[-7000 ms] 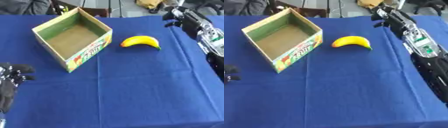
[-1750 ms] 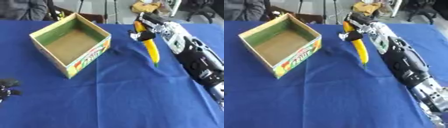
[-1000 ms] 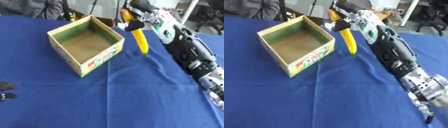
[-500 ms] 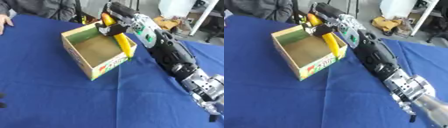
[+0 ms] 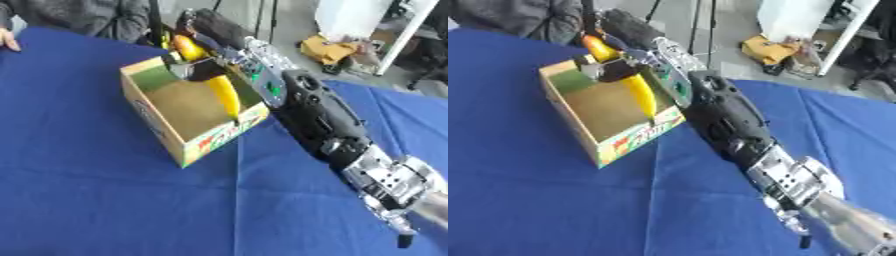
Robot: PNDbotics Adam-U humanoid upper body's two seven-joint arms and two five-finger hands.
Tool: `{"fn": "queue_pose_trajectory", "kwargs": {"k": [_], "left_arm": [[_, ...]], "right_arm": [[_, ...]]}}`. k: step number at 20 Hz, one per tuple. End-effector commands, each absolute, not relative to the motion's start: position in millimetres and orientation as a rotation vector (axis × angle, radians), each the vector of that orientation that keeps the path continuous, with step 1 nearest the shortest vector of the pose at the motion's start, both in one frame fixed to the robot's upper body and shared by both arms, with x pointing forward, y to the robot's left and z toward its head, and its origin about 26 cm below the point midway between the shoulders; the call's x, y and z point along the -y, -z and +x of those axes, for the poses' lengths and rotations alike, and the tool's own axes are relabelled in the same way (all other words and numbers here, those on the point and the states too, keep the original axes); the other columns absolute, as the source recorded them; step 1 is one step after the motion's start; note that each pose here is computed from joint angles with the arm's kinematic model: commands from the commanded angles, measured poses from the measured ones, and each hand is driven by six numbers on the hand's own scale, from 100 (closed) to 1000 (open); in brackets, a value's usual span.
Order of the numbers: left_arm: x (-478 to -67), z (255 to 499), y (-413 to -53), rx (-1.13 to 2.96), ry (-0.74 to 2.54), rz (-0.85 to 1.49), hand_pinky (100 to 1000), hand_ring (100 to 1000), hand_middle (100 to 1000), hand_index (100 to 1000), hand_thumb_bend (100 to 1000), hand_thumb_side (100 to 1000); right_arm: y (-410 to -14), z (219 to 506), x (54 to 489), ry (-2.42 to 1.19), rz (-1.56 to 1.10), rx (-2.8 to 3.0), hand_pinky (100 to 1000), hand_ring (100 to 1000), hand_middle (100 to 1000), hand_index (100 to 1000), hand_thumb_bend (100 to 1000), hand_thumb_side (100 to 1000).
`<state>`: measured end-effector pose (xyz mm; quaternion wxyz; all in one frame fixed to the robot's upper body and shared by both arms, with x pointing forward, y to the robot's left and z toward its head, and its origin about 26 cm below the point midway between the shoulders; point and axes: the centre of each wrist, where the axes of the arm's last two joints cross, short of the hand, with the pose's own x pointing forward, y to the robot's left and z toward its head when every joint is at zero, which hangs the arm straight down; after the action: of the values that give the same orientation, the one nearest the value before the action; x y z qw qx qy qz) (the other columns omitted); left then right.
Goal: Pick up objects on the table and place them in the box.
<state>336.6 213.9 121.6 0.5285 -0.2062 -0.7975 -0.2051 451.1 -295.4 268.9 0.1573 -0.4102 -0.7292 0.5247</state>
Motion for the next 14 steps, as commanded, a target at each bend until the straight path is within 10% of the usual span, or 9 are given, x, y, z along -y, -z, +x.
{"fn": "queue_pose_trajectory", "kwargs": {"k": [1, 5, 9, 14], "left_arm": [[-211, 336, -131, 1.936, 0.516, -0.498, 610, 721, 608, 595, 183, 1000], [-209, 336, -132, 1.938, 0.521, -0.500, 610, 721, 608, 595, 182, 1000], [-209, 337, -132, 1.939, 0.523, -0.500, 610, 721, 608, 595, 182, 1000], [-208, 337, -132, 1.938, 0.526, -0.501, 610, 721, 608, 595, 184, 1000]], "right_arm": [[-278, 452, 299, -1.505, -1.224, 2.093, 275, 192, 153, 306, 100, 525], [-261, 458, 302, -1.560, -1.169, 2.008, 435, 346, 292, 445, 100, 515], [-246, 464, 307, -1.664, -1.072, 1.871, 675, 680, 668, 693, 100, 655], [-241, 466, 308, -1.736, -0.984, 1.743, 849, 868, 892, 898, 100, 867]]}}
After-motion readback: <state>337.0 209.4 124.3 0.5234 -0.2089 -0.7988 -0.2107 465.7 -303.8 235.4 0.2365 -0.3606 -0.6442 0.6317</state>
